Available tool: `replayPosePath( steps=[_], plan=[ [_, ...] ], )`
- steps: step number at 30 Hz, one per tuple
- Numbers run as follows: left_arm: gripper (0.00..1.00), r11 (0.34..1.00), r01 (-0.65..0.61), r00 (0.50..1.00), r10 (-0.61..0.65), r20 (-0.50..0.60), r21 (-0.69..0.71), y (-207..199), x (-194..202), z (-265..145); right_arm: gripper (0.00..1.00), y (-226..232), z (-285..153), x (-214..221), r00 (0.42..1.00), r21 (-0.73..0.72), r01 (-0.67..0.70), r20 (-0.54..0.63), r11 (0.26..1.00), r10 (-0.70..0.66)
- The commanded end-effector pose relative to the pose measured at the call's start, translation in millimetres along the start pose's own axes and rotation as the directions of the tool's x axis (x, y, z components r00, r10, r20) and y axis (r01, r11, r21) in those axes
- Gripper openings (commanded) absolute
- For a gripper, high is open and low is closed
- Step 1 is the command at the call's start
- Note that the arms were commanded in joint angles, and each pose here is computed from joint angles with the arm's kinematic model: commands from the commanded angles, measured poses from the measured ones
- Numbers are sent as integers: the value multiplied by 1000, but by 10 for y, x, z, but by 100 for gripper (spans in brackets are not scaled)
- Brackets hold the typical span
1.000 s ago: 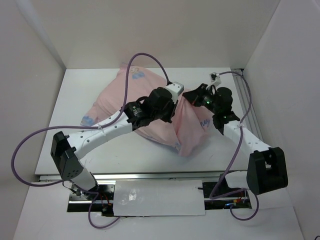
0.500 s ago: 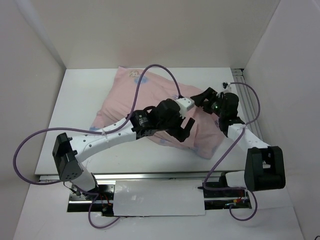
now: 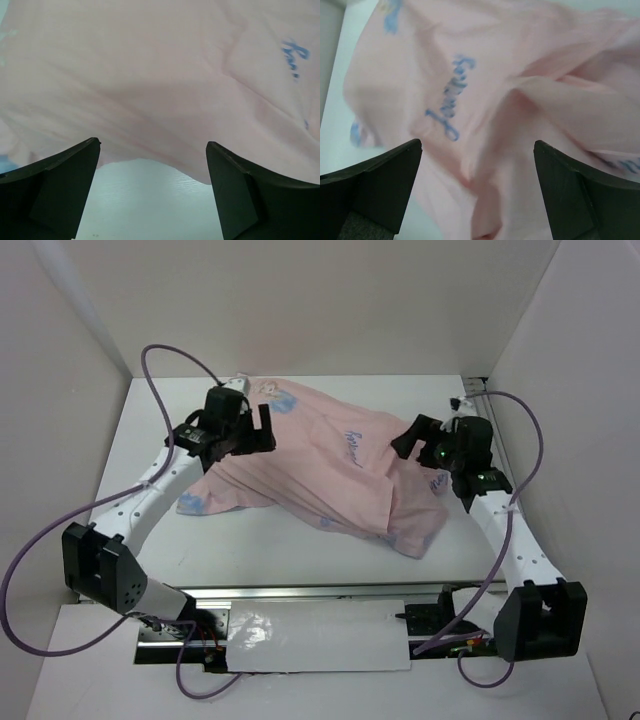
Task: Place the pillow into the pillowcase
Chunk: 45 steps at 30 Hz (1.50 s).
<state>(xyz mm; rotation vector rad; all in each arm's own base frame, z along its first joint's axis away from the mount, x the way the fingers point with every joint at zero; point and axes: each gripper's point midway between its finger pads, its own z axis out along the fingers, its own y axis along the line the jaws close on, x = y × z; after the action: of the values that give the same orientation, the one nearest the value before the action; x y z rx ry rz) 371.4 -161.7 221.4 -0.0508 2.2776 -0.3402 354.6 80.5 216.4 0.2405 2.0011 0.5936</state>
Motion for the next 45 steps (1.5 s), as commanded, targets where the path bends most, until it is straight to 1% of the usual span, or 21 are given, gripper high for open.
replayPosePath(
  steps=[1, 2, 5, 6, 7, 8, 9, 14, 16, 20, 22, 24, 25, 26, 27, 30, 32, 36, 39, 43, 45],
  plan=[
    [100, 992, 107, 993, -110, -46, -62, 350, 99, 89, 100, 451, -58, 468, 954, -218, 162, -214, 962, -209],
    [100, 986, 135, 988, -141, -66, -97, 478, 166, 128, 100, 501, -41, 556, 943, -225, 181, -239, 958, -234],
    [100, 961, 209, 973, -222, -56, -179, 871, 147, 158, 99, 435, 116, 749, 913, -108, 270, -286, 957, -290],
    [100, 953, 233, 966, -250, -68, -193, 953, 192, 189, 97, 338, 175, 691, 926, -12, 272, -270, 962, -265],
    [100, 948, 248, 961, -267, -71, -201, 1028, 211, 191, 93, 310, 197, 658, 926, 11, 277, -269, 961, -264],
    [100, 938, 274, 954, -292, -61, -212, 1140, 181, 177, 77, 285, 242, 657, 929, 32, 269, -275, 963, -250],
    [100, 933, 282, 951, -303, -63, -225, 1202, 206, 179, 68, 298, 246, 607, 932, 38, 271, -262, 962, -252],
    [100, 887, 341, 932, -363, -11, -312, 1623, 186, 104, 43, 504, 302, 344, 944, -60, 261, -192, 963, -268],
    [100, 865, 376, 916, -401, -7, -333, 1797, 238, 80, 0, 477, 358, 283, 945, -67, 255, -195, 965, -263],
    [100, 826, 421, 891, -453, 4, -375, 2069, 337, 65, 0, 373, 406, 111, 959, -60, 213, -177, 975, -220],
    [100, 817, 425, 885, -465, -9, -389, 2112, 434, 70, 0, 201, 418, -130, 973, 32, 199, -129, 980, -193],
    [100, 801, 439, 876, -483, -5, -407, 2215, 485, 85, 0, 76, 433, -194, 975, 85, 191, -133, 978, -179],
    [100, 798, 437, 868, -495, -38, -415, 2227, 593, 153, 0, 74, 443, -195, 974, 88, 190, -143, 978, -176],
    [100, 788, 444, 861, -507, -40, -427, 2285, 622, 164, 5, 33, 456, -206, 974, 99, 185, -151, 978, -169],
    [100, 779, 452, 856, -515, -33, -434, 2344, 625, 179, 11, -28, 509, -116, 970, 110, 181, -185, 977, -159],
    [100, 764, 474, 823, -561, -88, -437, 2398, 831, 258, 11, -79, 668, 134, 953, 65, 151, -273, 986, -128],
    [100, 764, 486, 815, -571, -95, -424, 2407, 873, 298, 6, -165, 766, 333, 939, 71, 127, -331, 989, -97],
    [100, 758, 483, 805, -581, -118, -438, 2428, 1004, 352, 2, -591, 1004, 929, 866, 156, 100, -499, 983, -8],
    [100, 766, 477, 807, -576, -130, -431, 2431, 1062, 392, 0, -686, 1201, 1218, 827, 137, 67, -561, 988, 22],
    [100, 779, 477, 812, -568, -135, -406, 2408, 1084, 432, 0, -712, 1607, 1199, 835, 99, 51, -550, 994, 12],
    [100, 780, 479, 808, -571, -145, -403, 2399, 1108, 451, 0, -662, 1863, 943, 868, 82, 67, -496, 994, -17]
  ],
)
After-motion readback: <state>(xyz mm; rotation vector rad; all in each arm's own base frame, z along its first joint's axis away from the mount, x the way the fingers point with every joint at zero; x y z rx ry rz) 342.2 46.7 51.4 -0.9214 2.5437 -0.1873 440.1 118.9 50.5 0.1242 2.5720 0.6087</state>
